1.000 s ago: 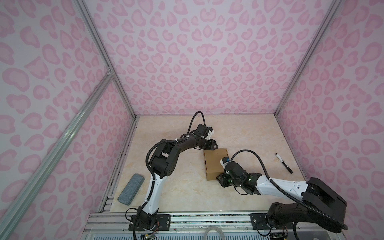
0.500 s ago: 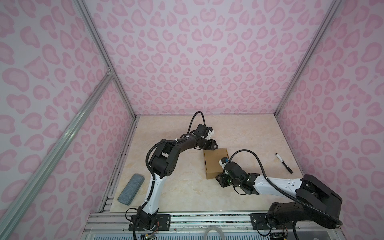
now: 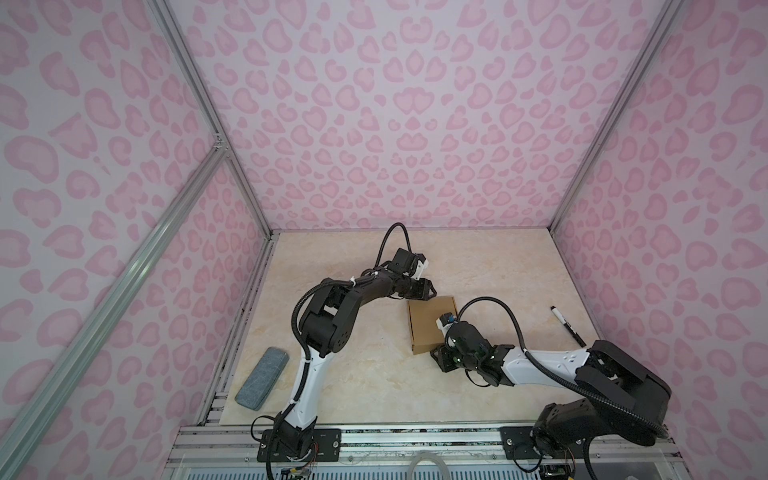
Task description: Fold the paper box
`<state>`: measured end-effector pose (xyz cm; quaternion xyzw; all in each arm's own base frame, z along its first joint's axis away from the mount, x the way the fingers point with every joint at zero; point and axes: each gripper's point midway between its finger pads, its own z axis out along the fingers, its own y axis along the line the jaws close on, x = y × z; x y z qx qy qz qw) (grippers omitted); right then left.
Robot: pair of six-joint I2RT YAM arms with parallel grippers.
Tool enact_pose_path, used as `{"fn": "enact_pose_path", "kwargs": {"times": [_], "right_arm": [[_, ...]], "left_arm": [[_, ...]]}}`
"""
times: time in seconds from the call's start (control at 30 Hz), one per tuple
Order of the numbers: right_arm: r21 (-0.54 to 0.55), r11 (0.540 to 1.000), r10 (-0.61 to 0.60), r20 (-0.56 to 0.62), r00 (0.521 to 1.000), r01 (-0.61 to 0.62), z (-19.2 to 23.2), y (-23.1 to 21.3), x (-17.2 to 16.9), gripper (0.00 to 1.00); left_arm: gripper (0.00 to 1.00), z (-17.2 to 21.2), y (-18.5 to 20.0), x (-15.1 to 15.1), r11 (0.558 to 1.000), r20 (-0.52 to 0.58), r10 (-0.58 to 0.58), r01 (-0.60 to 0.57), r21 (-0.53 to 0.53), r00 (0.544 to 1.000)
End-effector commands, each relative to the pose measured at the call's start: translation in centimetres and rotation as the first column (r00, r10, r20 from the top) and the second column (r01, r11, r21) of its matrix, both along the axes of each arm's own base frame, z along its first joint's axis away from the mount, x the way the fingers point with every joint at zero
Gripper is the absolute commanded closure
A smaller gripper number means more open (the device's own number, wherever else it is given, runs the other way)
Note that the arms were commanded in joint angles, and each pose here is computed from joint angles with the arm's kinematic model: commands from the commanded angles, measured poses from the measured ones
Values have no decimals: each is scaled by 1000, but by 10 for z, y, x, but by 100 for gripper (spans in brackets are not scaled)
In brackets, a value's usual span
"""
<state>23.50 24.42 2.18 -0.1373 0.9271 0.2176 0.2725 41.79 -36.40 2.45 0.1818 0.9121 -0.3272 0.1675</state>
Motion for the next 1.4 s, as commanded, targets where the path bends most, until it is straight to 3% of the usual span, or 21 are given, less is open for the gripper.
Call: {"fn": "enact_pose_path", "kwargs": {"times": [0.0, 0.33, 0.67, 1.03, 1.37], "right_arm": [[-3, 999, -45, 120, 992, 45, 18, -3, 23, 64], [81, 993, -98, 98, 990, 90, 43, -32, -11, 63], [8, 956, -292, 86, 953, 292, 47, -92, -27, 66], [-7, 950, -313, 37, 949, 313, 25, -94, -23, 70], [-21, 944, -329, 25, 944, 329, 12, -85, 3, 73]], "left_arm": [[46, -36, 22, -46, 990, -189, -17, 42, 133, 982], [46, -36, 21, -45, 990, -189, -21, 46, 131, 982], [46, -36, 20, -46, 991, -191, -23, 48, 126, 981], [46, -36, 19, -48, 992, -200, -31, 55, 115, 979], [46, -41, 14, -60, 992, -225, -61, 84, 94, 973]]}}
